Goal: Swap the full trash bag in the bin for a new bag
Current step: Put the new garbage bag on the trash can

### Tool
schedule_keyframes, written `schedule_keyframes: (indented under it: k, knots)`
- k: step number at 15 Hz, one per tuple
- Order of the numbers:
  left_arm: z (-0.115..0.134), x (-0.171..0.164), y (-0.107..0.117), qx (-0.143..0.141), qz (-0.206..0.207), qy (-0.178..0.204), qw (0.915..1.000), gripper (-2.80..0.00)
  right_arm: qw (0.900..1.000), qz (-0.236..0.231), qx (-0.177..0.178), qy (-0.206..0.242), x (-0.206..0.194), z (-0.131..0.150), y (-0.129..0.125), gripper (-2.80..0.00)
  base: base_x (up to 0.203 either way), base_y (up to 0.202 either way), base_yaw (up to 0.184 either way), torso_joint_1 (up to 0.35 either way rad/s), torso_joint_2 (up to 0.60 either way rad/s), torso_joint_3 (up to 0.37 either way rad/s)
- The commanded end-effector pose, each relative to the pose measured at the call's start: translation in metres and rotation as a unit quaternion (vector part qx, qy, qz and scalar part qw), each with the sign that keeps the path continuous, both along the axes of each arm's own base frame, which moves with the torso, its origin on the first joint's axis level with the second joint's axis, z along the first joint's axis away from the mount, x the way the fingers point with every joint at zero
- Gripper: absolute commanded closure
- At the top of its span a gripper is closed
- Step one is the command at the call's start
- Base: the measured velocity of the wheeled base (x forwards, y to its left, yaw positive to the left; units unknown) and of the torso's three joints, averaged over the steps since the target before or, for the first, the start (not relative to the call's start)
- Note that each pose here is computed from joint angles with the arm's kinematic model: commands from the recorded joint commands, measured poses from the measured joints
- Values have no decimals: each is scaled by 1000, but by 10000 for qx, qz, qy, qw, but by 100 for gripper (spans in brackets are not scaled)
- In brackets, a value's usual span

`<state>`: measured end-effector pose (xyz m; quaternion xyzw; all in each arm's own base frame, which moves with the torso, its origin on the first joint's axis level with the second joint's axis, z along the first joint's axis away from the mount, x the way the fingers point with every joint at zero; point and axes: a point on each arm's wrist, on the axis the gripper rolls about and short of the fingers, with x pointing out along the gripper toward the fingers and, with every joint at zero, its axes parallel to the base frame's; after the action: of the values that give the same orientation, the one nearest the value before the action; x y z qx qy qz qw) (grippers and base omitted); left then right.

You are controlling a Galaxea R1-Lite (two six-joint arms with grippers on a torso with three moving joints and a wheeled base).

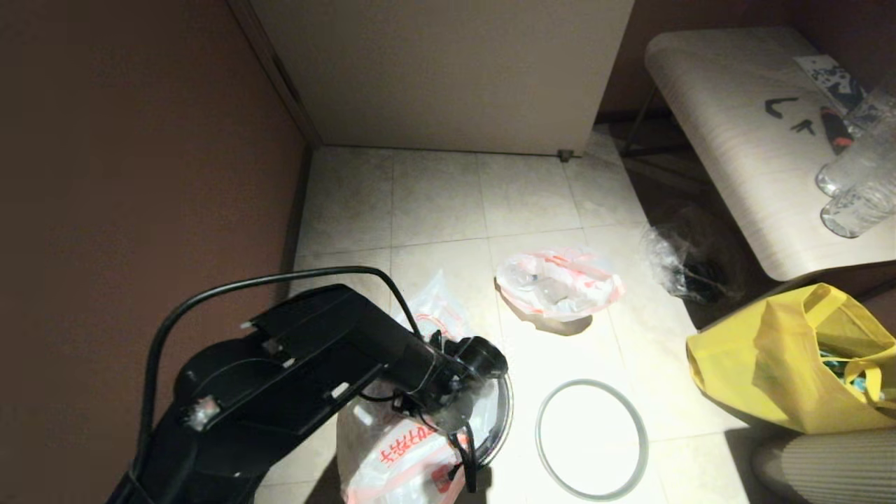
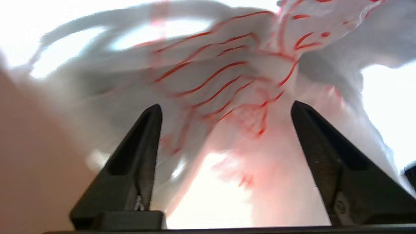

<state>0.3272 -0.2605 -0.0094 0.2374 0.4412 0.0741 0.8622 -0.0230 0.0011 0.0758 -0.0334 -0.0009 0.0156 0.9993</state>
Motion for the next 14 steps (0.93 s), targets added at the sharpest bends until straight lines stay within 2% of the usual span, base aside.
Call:
schedule_keyframes:
  k: [1, 4, 7, 11, 14]
  knots:
    - [46, -13, 8, -237, -8, -310, 9992, -280, 10000, 5, -3, 4, 0, 0, 0, 0, 0, 0, 0, 0, 0, 0]
    - [84, -18, 19, -501, 57, -631, 9967, -280, 10000, 5, -3, 4, 0, 0, 0, 0, 0, 0, 0, 0, 0, 0]
    - [111, 5, 24, -855, 240, -1036, 9907, -280, 10000, 5, -3, 4, 0, 0, 0, 0, 0, 0, 0, 0, 0, 0]
    - [124, 45, 13, -1740, 78, -1272, 9765, -280, 10000, 5, -3, 4, 0, 0, 0, 0, 0, 0, 0, 0, 0, 0]
    - [116, 74, 4, -2065, 7, -1399, 9684, -280, 10000, 5, -3, 4, 0, 0, 0, 0, 0, 0, 0, 0, 0, 0]
